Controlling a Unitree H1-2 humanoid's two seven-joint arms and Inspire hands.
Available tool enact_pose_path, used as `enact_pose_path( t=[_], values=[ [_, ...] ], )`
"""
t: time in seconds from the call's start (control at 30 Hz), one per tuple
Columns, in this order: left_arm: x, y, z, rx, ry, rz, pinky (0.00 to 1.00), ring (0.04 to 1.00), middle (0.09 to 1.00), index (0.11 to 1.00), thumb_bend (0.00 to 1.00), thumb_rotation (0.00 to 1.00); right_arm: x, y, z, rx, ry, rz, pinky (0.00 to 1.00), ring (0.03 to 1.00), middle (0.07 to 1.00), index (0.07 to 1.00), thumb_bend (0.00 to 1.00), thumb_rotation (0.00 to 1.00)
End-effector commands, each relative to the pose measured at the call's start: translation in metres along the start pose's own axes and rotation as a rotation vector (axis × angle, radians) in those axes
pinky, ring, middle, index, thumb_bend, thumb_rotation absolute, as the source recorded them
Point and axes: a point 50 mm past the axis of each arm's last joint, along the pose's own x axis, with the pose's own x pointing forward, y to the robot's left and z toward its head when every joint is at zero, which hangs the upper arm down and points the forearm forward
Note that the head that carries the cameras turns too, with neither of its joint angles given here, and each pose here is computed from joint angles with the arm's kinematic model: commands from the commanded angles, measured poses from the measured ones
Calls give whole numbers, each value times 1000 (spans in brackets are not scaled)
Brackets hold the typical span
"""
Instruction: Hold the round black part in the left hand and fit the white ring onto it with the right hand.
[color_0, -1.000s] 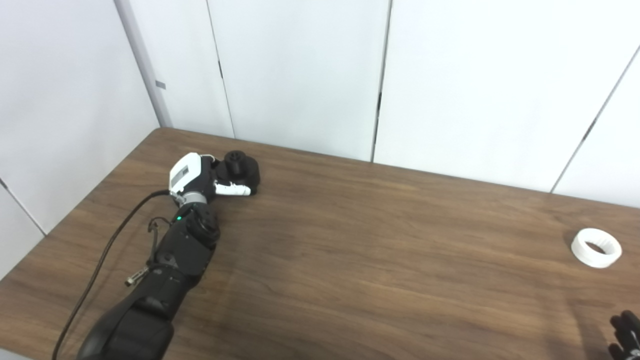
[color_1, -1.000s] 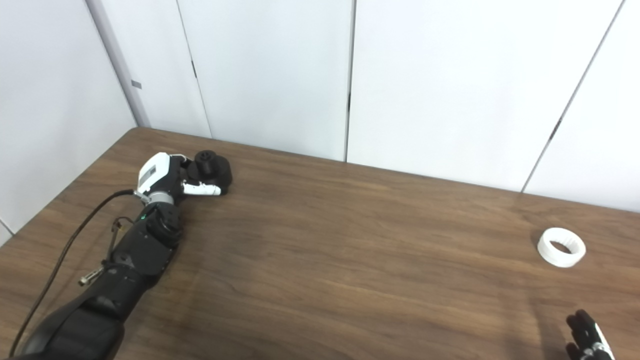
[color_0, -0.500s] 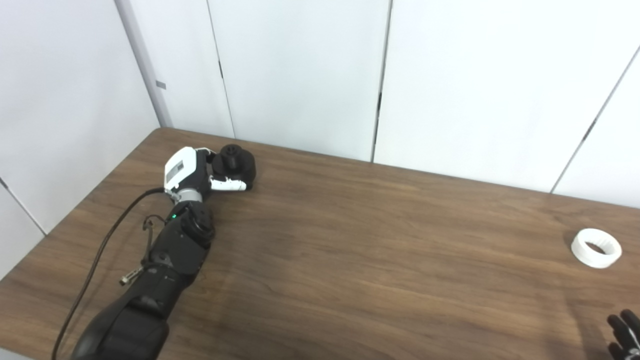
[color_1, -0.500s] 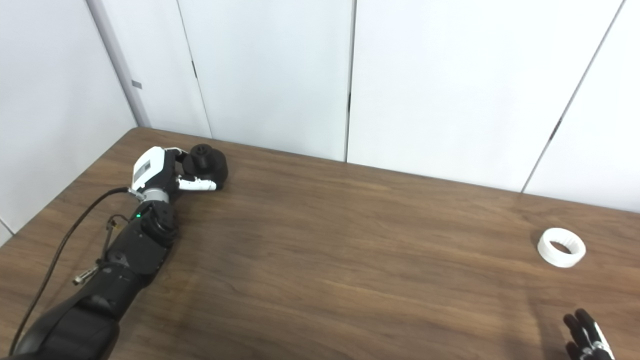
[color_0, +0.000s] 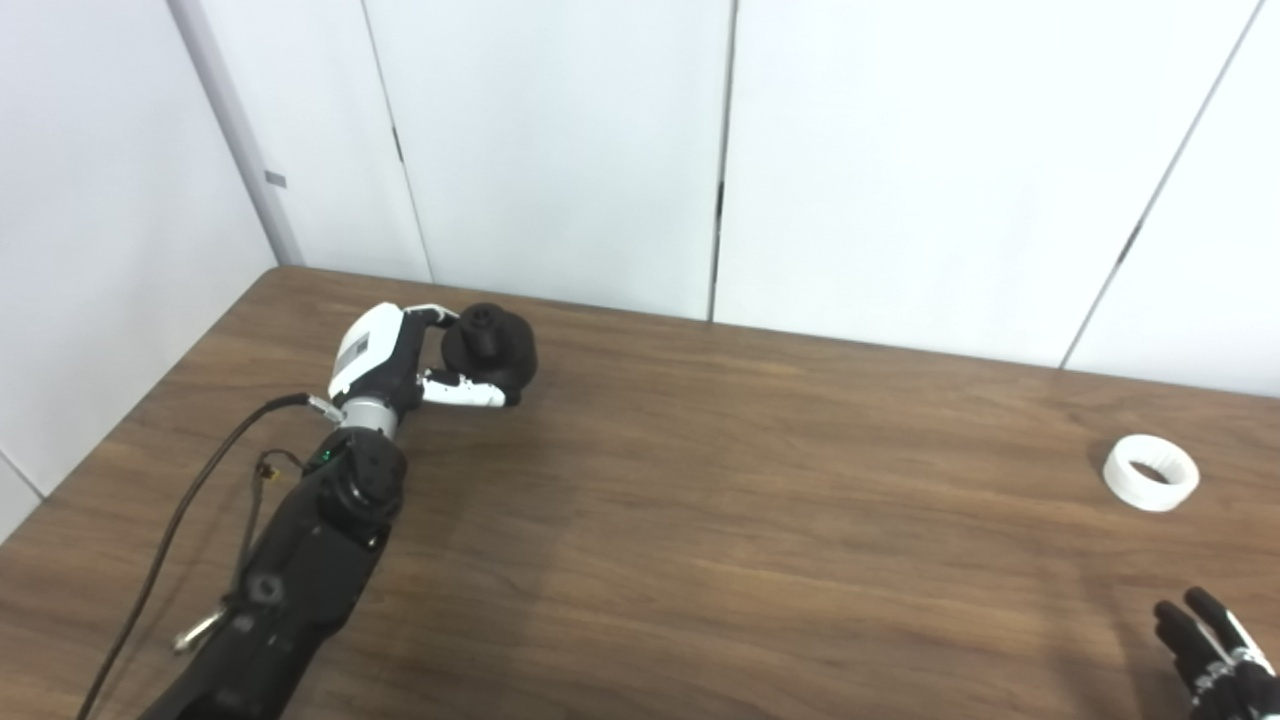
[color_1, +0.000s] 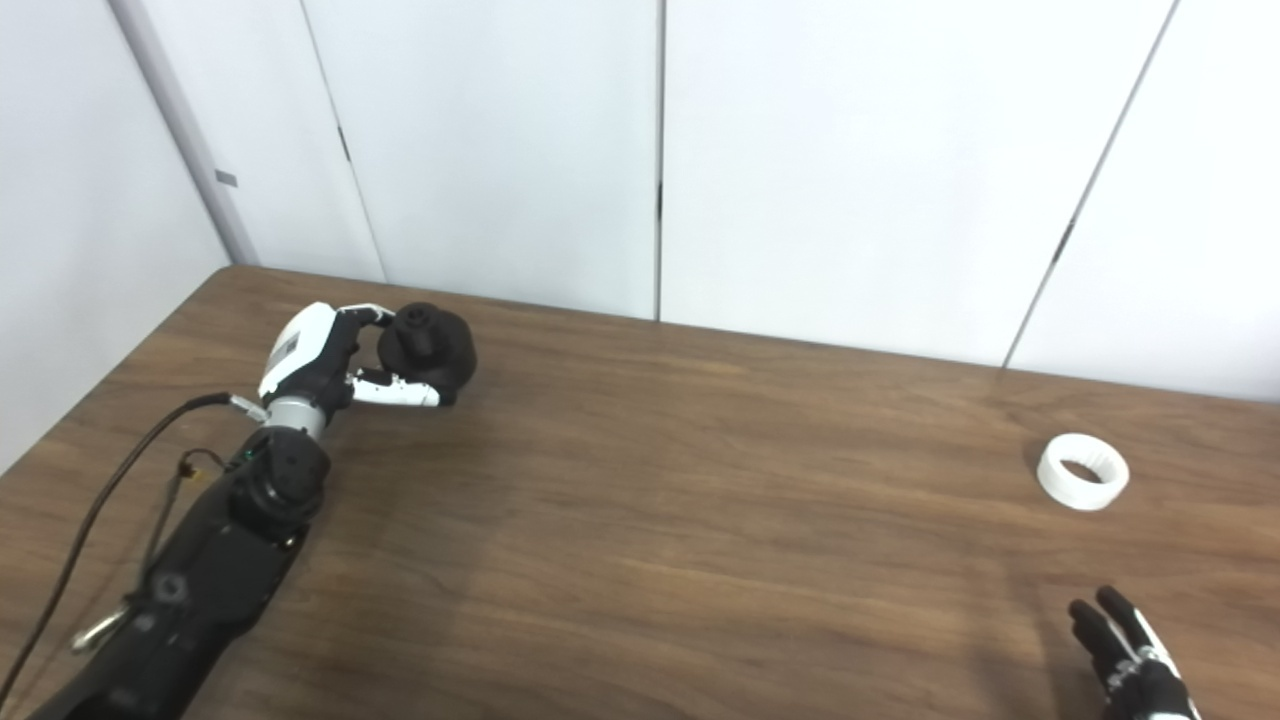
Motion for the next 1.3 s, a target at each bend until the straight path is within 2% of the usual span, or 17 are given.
enact_pose_path(
  t=[0.0,0.1,0.27,0.4,0.67,0.93,1.1,1.27],
  values=[
    [0,26,29,26,-91,29,767,898,820,483,524,53,3,1,19,-9,-66,14,1000,953,893,915,581,972],
    [-20,23,51,50,-171,-54,744,872,821,484,522,51,2,0,23,-13,-71,14,1000,950,894,914,602,947],
    [-57,11,81,85,-267,-181,769,875,818,486,521,54,-1,1,27,-16,-70,11,1000,952,901,911,635,921],
    [-85,-1,93,76,-334,-255,768,880,825,486,521,55,-1,7,29,-6,-76,2,993,928,885,898,594,909],
    [-141,-22,109,35,-437,-341,760,888,837,484,522,58,2,17,33,-10,-81,1,1000,901,848,882,610,880],
    [-193,-45,115,48,-540,-456,748,878,837,485,518,58,5,28,39,-19,-80,1,996,912,864,879,601,887],
    [-213,-63,114,62,-530,-524,736,868,835,485,519,56,6,31,43,-27,-75,-4,998,912,863,884,600,893],
    [-226,-79,118,76,-528,-557,753,884,842,486,519,57,7,32,46,-34,-80,1,999,917,868,883,635,902]
  ],
)
